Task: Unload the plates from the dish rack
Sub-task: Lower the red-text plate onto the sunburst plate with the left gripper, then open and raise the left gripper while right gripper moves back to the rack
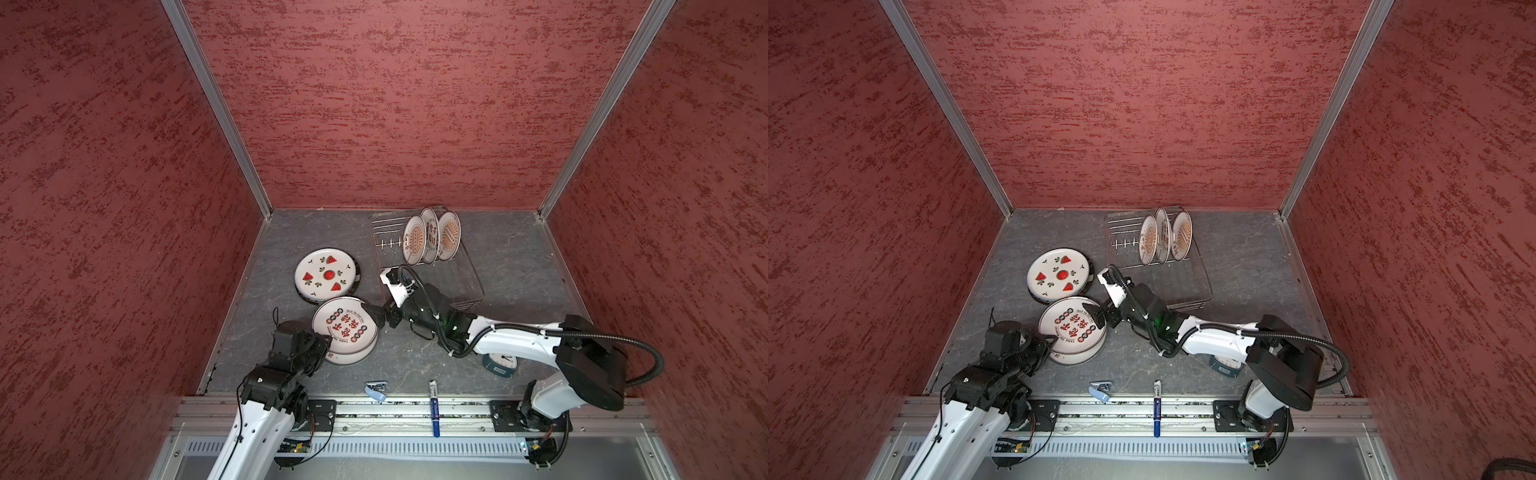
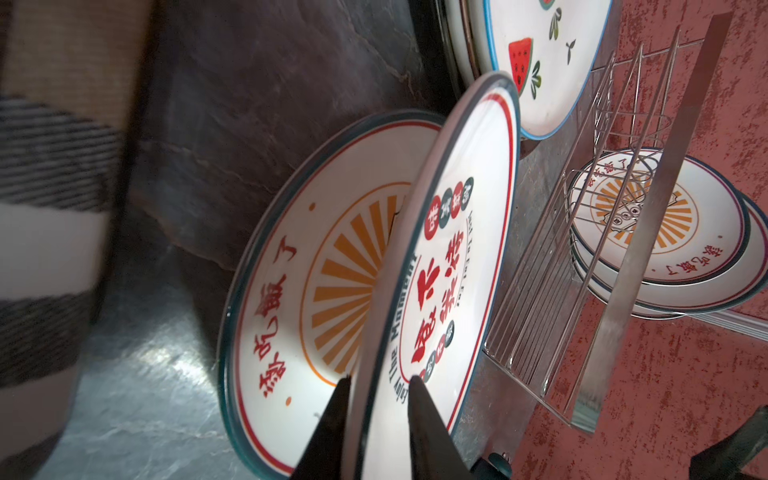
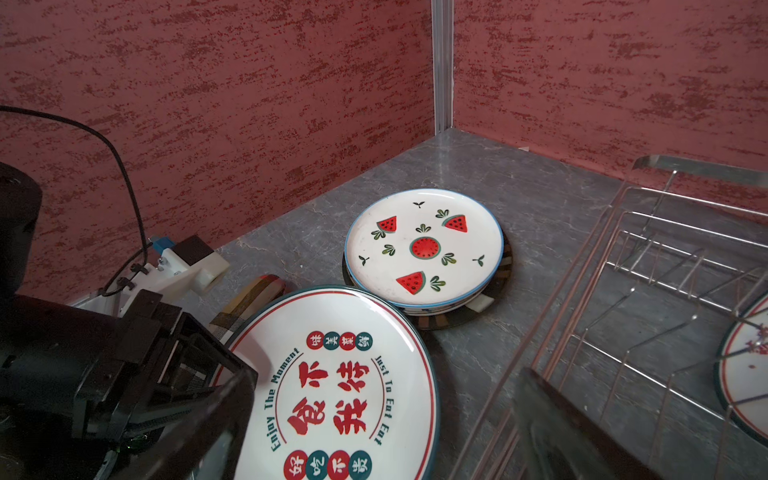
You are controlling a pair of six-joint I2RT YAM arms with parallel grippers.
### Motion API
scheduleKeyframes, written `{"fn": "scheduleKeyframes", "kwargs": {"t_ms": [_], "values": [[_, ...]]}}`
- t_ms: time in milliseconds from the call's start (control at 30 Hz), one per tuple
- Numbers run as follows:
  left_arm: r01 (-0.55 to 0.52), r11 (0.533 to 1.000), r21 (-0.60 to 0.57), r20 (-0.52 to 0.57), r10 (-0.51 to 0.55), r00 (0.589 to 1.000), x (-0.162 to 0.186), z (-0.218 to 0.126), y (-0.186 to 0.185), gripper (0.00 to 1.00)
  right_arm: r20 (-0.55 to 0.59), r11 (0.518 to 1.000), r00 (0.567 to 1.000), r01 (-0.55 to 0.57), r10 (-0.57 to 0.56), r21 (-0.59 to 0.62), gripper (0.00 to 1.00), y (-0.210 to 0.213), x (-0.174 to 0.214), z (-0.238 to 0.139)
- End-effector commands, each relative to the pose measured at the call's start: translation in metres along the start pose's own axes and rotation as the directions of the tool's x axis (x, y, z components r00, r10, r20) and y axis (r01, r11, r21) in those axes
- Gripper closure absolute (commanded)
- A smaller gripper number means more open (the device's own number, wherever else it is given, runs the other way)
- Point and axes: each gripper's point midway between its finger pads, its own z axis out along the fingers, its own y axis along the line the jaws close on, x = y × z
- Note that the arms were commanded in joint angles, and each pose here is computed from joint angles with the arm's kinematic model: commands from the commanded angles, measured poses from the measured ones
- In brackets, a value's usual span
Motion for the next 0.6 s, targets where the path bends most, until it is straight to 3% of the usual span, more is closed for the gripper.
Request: {"fn": "scheduleKeyframes", "kwargs": {"t_ms": [0,200,567], "values": [[0.002,1.0,0.011,0.021,-0.002,1.0,-0.003,-0.003,-0.002,0.73,0.061,1.0,0.998,0.021,-0.022,0.009,0.02,0.003,-0.02,0.001],[0.001,1.0,-0.012,0.073,0.0,0.997,-0.01,-0.007,0.005,0.35,0.069,1.0,0.997,0.017,-0.018,0.013,0.02,0.002,-0.022,-0.001],[0.011,0.998,-0.063,0.159,0.0,0.987,-0.025,-0.012,0.014,0.2,0.067,1.0,0.998,0.018,-0.019,0.018,0.02,0.001,-0.021,0.001]]}}
